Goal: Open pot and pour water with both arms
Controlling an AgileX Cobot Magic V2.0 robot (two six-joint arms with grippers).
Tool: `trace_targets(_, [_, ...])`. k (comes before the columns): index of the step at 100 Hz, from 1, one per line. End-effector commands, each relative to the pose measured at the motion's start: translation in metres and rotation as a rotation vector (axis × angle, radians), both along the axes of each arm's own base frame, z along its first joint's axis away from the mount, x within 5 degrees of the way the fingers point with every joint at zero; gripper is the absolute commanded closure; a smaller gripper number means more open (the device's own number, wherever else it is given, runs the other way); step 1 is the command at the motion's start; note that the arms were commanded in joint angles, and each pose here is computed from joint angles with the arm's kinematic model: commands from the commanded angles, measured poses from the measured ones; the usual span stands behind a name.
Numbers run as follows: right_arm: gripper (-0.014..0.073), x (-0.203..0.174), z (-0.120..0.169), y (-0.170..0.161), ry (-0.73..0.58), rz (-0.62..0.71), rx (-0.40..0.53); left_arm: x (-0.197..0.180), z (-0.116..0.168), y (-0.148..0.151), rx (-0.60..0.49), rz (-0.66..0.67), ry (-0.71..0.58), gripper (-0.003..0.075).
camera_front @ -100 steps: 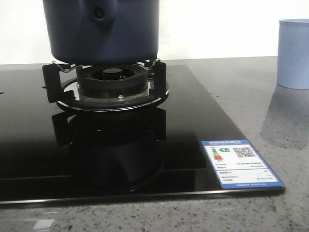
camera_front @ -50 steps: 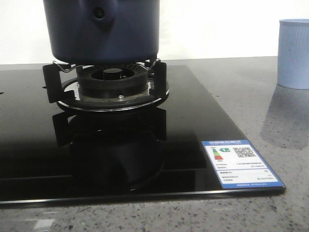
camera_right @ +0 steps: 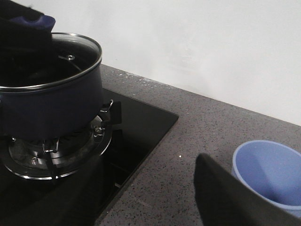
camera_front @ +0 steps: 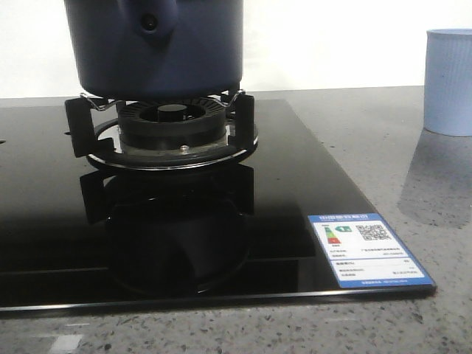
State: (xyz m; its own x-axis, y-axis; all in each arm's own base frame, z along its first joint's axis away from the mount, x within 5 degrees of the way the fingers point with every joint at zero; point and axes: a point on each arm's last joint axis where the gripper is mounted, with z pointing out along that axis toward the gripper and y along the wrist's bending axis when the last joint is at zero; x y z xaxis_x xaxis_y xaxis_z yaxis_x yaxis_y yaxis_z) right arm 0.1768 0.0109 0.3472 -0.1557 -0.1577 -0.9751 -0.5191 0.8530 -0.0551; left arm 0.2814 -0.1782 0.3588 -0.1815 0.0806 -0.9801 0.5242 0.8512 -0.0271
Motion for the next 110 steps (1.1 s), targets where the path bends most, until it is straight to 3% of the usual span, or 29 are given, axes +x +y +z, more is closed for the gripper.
trace_targets(1, [0.0205, 0.0, 0.014, -0.002, -0.058, -0.034, 0.036, -0.019, 0.048, 0.015, -0.095, 0.029, -0.153, 0.0113])
trace_targets(16, [0.0215, 0.001, 0.015, -0.004, -0.068, -0.071, 0.048, -0.052, 0.084, 0.035, -0.103, 0.017, -0.286, 0.0118])
trace_targets(25, [0.0312, 0.003, 0.02, -0.007, -0.092, -0.108, 0.111, -0.068, 0.101, 0.05, -0.135, 0.036, -0.346, 0.0184])
trace_targets(32, [0.0434, 0.005, 0.025, -0.01, -0.117, -0.157, 0.184, -0.077, 0.112, 0.064, -0.152, 0.068, -0.385, 0.0305])
trace_targets(44, [0.0671, 0.007, 0.034, -0.017, -0.161, -0.239, 0.339, -0.087, 0.123, 0.091, -0.148, 0.144, -0.43, 0.0595])
trace_targets(51, [0.0664, 0.008, 0.037, -0.021, -0.174, -0.278, 0.402, -0.094, 0.128, 0.106, -0.117, 0.188, -0.446, 0.0744])
trace_targets(68, [0.0664, 0.001, 0.042, -0.015, -0.199, -0.232, 0.389, -0.111, 0.128, 0.136, -0.047, 0.284, -0.423, 0.074])
trace_targets(82, [0.0664, -0.024, 0.053, -0.005, -0.301, -0.2, 0.285, -0.141, 0.115, 0.158, -0.049, 0.396, -0.476, 0.074])
trace_targets(90, [0.0664, -0.045, 0.059, 0.001, -0.361, -0.213, 0.203, -0.16, 0.094, 0.165, -0.062, 0.446, -0.514, 0.074])
trace_targets(110, [0.0664, -0.088, 0.038, 0.004, -0.442, -0.34, 0.205, -0.207, 0.03, 0.176, -0.12, 0.504, -0.579, 0.074])
